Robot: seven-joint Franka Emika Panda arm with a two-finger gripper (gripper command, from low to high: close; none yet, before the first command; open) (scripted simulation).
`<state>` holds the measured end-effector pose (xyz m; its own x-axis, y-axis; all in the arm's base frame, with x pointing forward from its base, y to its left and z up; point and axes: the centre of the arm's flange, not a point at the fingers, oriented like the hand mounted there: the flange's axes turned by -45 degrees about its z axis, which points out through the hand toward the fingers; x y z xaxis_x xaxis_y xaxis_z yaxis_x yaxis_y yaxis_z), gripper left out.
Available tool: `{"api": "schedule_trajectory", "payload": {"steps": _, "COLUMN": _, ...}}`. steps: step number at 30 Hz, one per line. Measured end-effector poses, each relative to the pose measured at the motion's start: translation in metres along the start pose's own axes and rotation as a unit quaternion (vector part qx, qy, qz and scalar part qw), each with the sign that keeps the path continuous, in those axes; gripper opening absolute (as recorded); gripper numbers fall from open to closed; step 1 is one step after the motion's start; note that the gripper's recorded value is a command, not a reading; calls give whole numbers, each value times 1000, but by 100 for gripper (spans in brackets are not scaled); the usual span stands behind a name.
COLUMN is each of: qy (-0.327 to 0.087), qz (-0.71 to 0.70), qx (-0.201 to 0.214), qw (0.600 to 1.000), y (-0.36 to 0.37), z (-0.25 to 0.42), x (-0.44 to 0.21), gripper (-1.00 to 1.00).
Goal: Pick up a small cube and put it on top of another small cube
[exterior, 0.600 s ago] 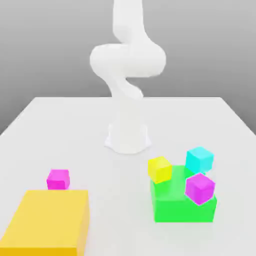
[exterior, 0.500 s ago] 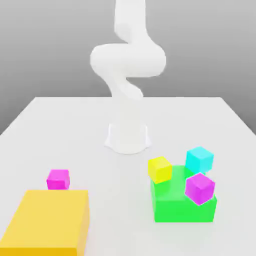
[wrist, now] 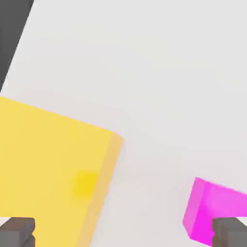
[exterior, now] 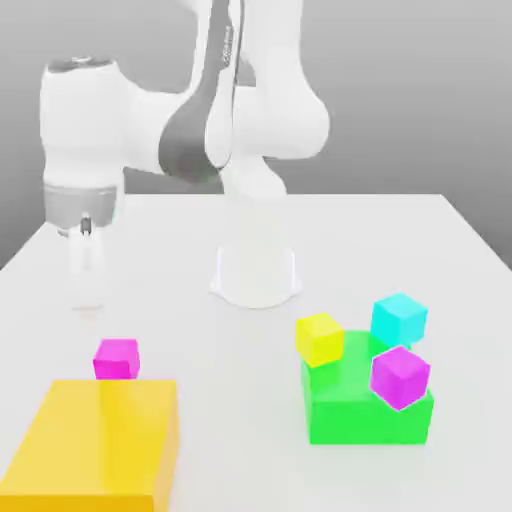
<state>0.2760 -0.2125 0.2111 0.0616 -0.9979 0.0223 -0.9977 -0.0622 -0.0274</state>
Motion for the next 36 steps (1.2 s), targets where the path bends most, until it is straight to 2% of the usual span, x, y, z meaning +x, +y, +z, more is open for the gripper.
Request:
{"api": "schedule_trajectory", "payload": {"steps": 7, "qy": -10, "qz": 35, "qx": -14, "qw": 999, "y": 19, "z": 71, "x": -1, "gripper": 0}}
{"api": "schedule_trajectory", "payload": {"steps": 8, "qy": -10, "qz": 35, "qx": -14, "qw": 999, "y": 19, "z": 76, "x": -2, "gripper": -100}}
{"api": "schedule_trajectory", "payload": {"steps": 15, "qy": -10, "qz": 35, "qx": -13, "qw": 999, "y": 19, "z": 76, "x": -2, "gripper": -100}}
{"api": "schedule_trajectory", "payload": {"steps": 23, "qy": -10, "qz": 36, "qx": -13, "qw": 999, "y": 15, "z": 16, "x": -2, "gripper": -100}}
{"api": "schedule_trajectory", "payload": {"steps": 30, "qy": -17, "qz": 59, "qx": -6, "qw": 998, "y": -49, "z": -46, "x": -95, "gripper": -100}}
{"api": "schedule_trajectory", "payload": {"steps": 36, "qy": -18, "qz": 78, "qx": -8, "qw": 997, "y": -67, "z": -93, "x": -203, "gripper": -100}}
